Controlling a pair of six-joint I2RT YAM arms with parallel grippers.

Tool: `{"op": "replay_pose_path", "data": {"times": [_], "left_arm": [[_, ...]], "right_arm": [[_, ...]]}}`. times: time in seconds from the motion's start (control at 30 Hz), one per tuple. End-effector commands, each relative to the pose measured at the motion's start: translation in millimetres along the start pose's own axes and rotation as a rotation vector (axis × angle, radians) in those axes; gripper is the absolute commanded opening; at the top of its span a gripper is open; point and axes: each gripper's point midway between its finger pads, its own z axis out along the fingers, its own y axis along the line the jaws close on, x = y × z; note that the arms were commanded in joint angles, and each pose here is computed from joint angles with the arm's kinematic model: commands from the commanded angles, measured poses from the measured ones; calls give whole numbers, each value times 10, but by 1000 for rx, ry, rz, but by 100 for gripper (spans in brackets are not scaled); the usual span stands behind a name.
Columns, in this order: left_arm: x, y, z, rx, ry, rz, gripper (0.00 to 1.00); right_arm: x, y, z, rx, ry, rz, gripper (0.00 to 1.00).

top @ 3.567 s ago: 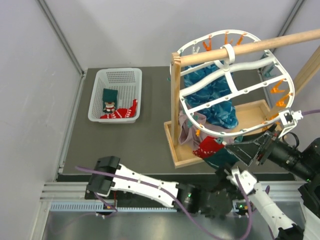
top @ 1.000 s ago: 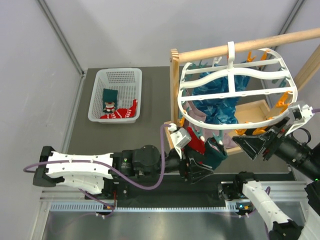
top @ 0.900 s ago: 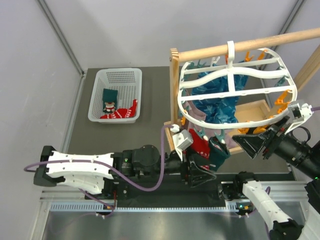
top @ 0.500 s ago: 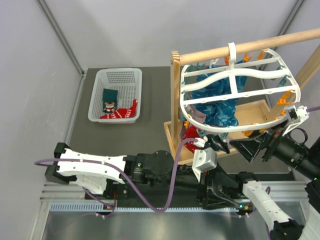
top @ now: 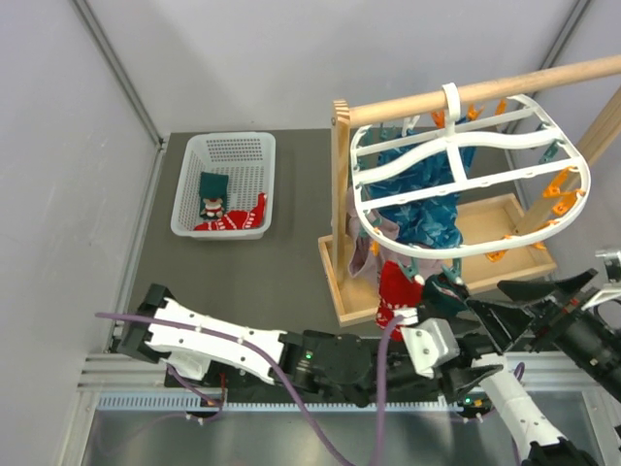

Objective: Clip the socks to the hanger
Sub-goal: Open the clamp at the hanger.

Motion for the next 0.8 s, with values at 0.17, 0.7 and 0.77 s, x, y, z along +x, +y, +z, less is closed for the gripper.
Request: {"op": "replay_pose_path", "data": {"times": [0.17, 0.7, 0.77], "left_arm": [[-204, 623, 191, -427, -104, 152, 66], [-275, 710, 20, -447, -112, 71, 66], [-282, 722, -17, -446, -114, 56, 66]], "right_arm": [[3, 185, -193, -57, 11, -57, 82], [-698, 12, 185, 30, -99, -279, 78], [-717, 15, 245, 20, -93, -277, 78]]}}
